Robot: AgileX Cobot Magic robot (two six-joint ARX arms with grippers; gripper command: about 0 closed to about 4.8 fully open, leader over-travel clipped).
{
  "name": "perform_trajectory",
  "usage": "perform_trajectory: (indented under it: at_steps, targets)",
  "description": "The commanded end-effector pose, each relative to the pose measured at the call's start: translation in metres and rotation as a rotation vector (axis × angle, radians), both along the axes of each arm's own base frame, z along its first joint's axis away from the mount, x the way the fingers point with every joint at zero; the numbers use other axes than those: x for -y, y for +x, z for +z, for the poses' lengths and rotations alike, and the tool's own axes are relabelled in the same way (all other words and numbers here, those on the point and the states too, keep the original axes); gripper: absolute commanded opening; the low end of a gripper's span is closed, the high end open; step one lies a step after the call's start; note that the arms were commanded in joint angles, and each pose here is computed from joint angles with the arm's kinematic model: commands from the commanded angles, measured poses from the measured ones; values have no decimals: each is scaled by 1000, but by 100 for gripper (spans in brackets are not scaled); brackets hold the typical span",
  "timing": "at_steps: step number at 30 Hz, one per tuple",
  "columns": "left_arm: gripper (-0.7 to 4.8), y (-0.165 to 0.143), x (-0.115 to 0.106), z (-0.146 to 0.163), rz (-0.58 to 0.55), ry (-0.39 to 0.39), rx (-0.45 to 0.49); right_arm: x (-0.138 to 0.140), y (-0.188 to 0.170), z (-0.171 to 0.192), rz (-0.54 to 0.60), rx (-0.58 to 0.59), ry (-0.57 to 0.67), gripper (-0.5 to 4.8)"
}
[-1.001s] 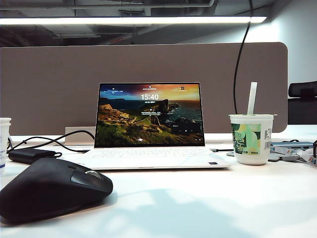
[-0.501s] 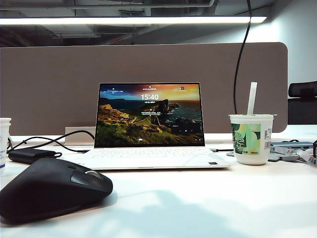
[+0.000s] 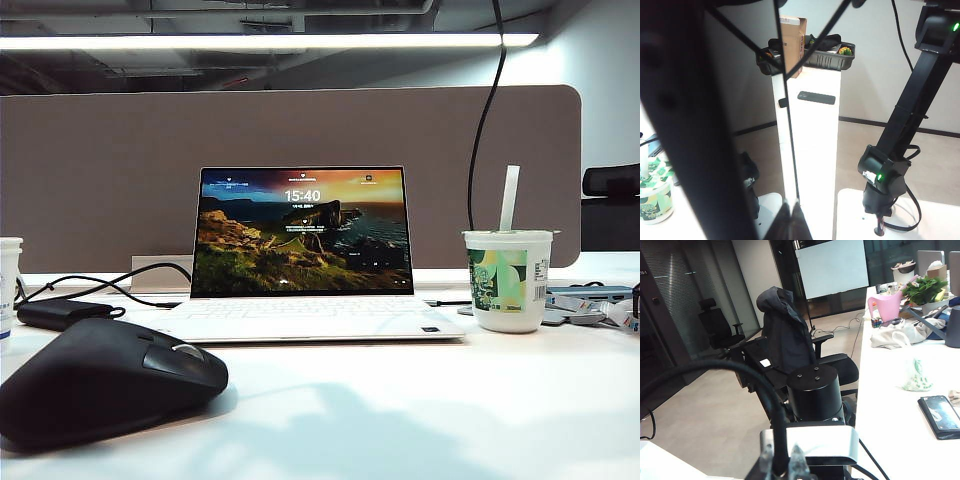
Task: Pick up the black phone, pick up the charger plug, insert the charger plug into the phone's charging port, and finally place the connected phone back on the desk.
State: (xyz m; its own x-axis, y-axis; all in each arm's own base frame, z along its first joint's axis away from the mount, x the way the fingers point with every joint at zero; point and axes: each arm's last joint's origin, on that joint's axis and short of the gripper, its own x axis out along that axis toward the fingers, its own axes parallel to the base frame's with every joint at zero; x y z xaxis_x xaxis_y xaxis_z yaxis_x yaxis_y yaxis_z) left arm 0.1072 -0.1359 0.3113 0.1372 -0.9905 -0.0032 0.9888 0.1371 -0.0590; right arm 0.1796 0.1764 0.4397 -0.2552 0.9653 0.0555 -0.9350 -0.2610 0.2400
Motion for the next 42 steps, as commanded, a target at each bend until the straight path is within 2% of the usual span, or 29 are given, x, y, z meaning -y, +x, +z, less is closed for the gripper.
perform_trajectory:
  at_steps: [1,35,42]
  targets:
    - [-6,-1,-1,8,-19,-44,48,1,-2,1,9,10,4,-4]
    - [-6,0,0,11,-17,-67,70,0,0,-6,-11,36,-13,-5]
    - [-6,1,0,12,28,-79,79,0,0,-9,-11,36,-31,-5]
